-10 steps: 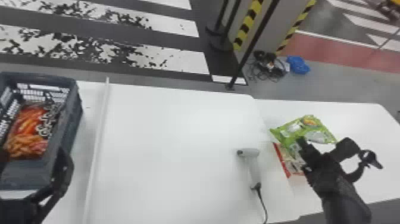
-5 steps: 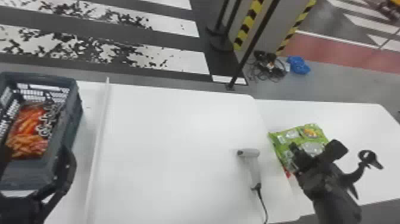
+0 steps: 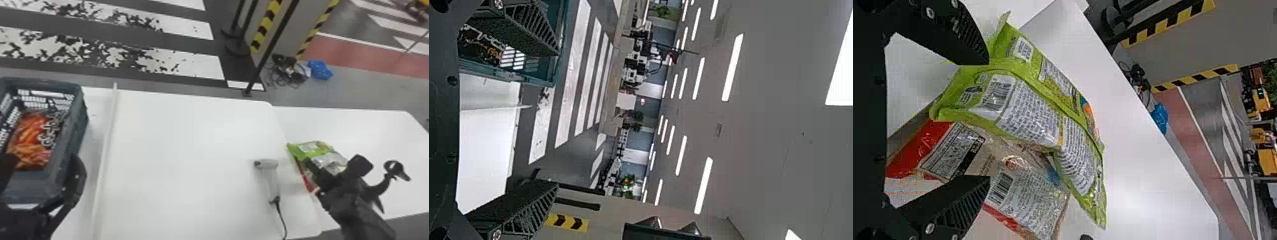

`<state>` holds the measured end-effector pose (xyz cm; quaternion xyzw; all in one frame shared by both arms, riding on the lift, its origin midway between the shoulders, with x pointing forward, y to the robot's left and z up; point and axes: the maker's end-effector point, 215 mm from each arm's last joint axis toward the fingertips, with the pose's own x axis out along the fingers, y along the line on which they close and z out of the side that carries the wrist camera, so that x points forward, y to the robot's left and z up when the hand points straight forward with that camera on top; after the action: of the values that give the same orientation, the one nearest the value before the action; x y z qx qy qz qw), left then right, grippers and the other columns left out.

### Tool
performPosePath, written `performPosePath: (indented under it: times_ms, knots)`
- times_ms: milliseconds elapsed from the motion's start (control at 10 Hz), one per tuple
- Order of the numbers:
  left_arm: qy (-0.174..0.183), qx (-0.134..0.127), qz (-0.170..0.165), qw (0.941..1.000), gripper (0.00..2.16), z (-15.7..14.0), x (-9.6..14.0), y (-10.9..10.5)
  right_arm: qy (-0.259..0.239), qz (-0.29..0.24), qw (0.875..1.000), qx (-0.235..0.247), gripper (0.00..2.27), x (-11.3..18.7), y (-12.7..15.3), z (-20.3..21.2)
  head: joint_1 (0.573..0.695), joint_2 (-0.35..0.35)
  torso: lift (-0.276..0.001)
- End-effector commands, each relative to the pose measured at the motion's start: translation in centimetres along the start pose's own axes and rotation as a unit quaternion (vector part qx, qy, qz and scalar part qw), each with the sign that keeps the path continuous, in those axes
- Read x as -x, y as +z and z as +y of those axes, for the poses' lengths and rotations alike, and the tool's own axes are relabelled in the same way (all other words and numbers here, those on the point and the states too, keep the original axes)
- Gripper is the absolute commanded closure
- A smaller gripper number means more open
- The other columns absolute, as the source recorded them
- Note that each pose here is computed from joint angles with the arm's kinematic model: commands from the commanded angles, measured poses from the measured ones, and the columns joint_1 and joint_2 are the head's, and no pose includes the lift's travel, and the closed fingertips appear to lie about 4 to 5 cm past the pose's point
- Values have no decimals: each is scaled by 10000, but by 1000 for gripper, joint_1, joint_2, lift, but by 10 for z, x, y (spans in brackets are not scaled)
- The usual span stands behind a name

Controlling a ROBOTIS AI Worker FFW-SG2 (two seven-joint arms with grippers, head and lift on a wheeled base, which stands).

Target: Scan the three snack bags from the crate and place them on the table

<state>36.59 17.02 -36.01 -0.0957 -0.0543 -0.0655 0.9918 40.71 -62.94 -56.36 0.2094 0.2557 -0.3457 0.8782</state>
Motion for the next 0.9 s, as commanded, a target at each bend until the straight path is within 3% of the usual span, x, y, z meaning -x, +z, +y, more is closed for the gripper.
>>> performPosePath:
  times_ms: [0,200,400,500,600,700,800]
  knots:
    - [-22,0,-1,10000,66,-2,0,0,154,-221,9996,102,43,22,15,17,695,-350,-37]
    - [-32,11,3,10000,66,-4,0,0,624,-362,9973,104,43,69,15,29,695,-350,-37]
    - [-58,10,-29,10000,66,-6,0,3,1286,-463,9896,446,36,115,-2,73,695,-350,-37]
    - [-61,8,22,10000,66,-7,-1,2,1601,-792,9816,678,33,139,0,99,695,-350,-37]
    - [-59,2,78,10000,66,-7,-1,0,1980,-1243,9669,1026,33,173,2,133,695,-350,-37]
    - [-47,-20,83,10000,66,-5,0,0,2461,-1746,9436,1361,33,219,-3,177,695,-350,-37]
    - [-21,-45,120,9999,66,-2,0,0,2801,-1819,9296,1558,33,252,-23,213,695,-350,-37]
